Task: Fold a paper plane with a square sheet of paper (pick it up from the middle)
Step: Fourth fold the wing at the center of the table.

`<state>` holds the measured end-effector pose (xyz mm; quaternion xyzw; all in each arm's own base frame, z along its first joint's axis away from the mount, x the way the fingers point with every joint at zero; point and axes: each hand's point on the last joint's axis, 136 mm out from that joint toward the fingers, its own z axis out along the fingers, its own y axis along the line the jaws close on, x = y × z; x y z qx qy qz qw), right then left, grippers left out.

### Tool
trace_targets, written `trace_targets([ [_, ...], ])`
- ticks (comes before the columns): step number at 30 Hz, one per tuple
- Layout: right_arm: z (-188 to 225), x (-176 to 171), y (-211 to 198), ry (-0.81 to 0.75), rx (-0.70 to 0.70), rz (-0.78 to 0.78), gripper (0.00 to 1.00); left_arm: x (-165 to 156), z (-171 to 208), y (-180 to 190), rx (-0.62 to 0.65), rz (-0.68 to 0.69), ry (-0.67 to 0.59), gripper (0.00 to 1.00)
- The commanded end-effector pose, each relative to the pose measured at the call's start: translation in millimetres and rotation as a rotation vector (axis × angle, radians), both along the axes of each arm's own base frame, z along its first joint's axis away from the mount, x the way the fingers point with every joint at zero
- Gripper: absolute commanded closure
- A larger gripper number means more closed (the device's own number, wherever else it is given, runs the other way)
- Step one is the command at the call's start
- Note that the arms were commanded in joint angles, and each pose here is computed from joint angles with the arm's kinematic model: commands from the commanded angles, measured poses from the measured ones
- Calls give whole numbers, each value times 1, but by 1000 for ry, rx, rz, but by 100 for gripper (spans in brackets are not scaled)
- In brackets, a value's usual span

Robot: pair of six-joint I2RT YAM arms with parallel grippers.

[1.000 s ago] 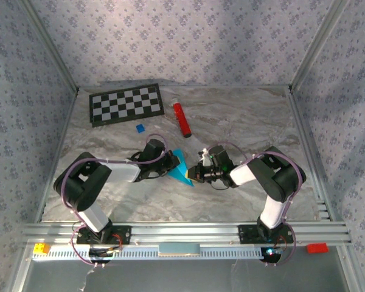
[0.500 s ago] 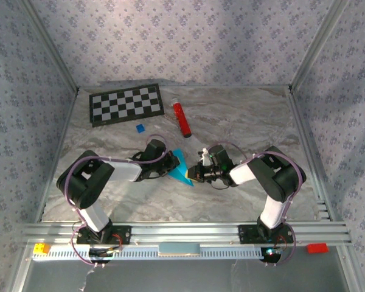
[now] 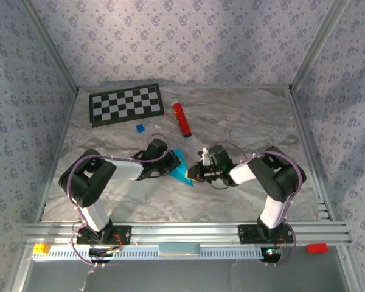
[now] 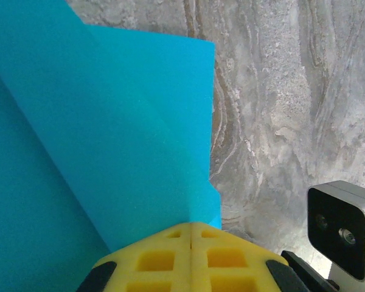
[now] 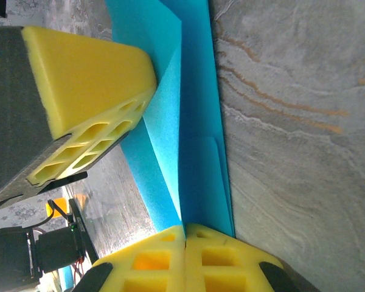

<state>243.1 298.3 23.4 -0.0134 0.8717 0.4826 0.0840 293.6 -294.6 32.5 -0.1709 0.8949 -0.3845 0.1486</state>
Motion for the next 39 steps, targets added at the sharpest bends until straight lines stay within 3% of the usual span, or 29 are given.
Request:
trace_targets([
  [1, -46, -15, -22, 117, -156, -37, 100, 2, -1, -4, 12, -8, 0, 97],
  [29, -48, -16, -24, 125, -167, -33, 100, -8, -31, -5, 77, -61, 92, 99],
  [39, -26, -17, -25, 78, -192, -2, 89, -15, -42, 1, 104, -62, 126, 100],
])
